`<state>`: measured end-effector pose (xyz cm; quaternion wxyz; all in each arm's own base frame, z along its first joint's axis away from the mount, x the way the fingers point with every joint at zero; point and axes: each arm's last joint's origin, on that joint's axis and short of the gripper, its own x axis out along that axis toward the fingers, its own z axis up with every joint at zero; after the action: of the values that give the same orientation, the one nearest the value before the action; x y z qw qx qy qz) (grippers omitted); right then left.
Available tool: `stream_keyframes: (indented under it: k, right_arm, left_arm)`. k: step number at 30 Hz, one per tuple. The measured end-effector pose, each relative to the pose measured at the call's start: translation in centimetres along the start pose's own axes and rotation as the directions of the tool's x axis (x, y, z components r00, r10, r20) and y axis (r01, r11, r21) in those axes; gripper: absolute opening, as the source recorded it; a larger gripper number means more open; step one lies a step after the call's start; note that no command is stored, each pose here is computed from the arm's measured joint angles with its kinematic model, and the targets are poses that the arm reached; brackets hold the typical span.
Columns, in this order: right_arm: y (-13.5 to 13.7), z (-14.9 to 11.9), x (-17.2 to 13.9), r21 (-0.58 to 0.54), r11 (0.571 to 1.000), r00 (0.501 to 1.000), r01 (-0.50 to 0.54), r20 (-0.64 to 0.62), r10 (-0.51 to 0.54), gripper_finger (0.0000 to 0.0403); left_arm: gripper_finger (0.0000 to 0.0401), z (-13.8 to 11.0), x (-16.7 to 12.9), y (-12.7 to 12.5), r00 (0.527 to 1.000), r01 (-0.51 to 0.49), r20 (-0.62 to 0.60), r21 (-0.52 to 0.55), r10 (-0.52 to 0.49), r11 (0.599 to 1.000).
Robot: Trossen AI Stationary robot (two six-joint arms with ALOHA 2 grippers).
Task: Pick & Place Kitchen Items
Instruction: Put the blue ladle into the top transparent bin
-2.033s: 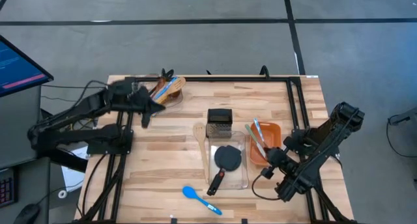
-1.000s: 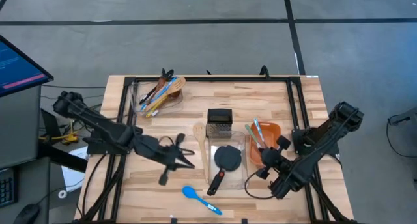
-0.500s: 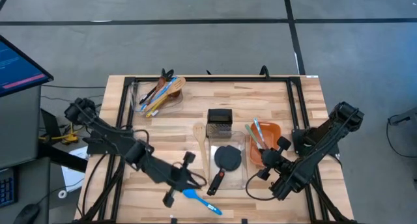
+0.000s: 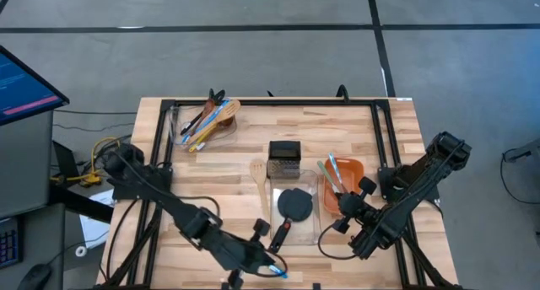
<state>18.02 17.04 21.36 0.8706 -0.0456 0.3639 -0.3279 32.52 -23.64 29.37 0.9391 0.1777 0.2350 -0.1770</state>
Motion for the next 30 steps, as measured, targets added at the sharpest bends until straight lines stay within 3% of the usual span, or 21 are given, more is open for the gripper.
stream_keyframes:
  k: [6,12,21,30]
  right_arm:
    - [0.1,0.0,0.0,0.008,1.0,1.0,-0.006,0.001,0.006,0.0]
    - [0.1,0.1,0.1,0.011,1.0,1.0,-0.004,0.005,0.004,0.0]
    - [0.3,0.2,0.2,0.035,0.999,1.0,-0.017,0.009,0.017,0.0]
    - [0.7,0.2,0.0,0.06,0.997,0.999,-0.05,0.015,0.049,0.0]
  left_arm:
    - [0.0002,-0.3,2.8,-0.9,0.999,0.005,-0.038,0.008,-0.004,1.0]
    - [0.0002,0.5,3.7,-1.9,0.998,0.062,-0.006,-0.025,-0.062,0.998]
    - [0.0002,0.7,5.2,-2.7,0.998,0.068,-0.001,-0.024,-0.068,0.997]
    - [0.0002,-1.2,5.1,-3.3,0.977,0.104,-0.189,0.028,-0.097,0.994]
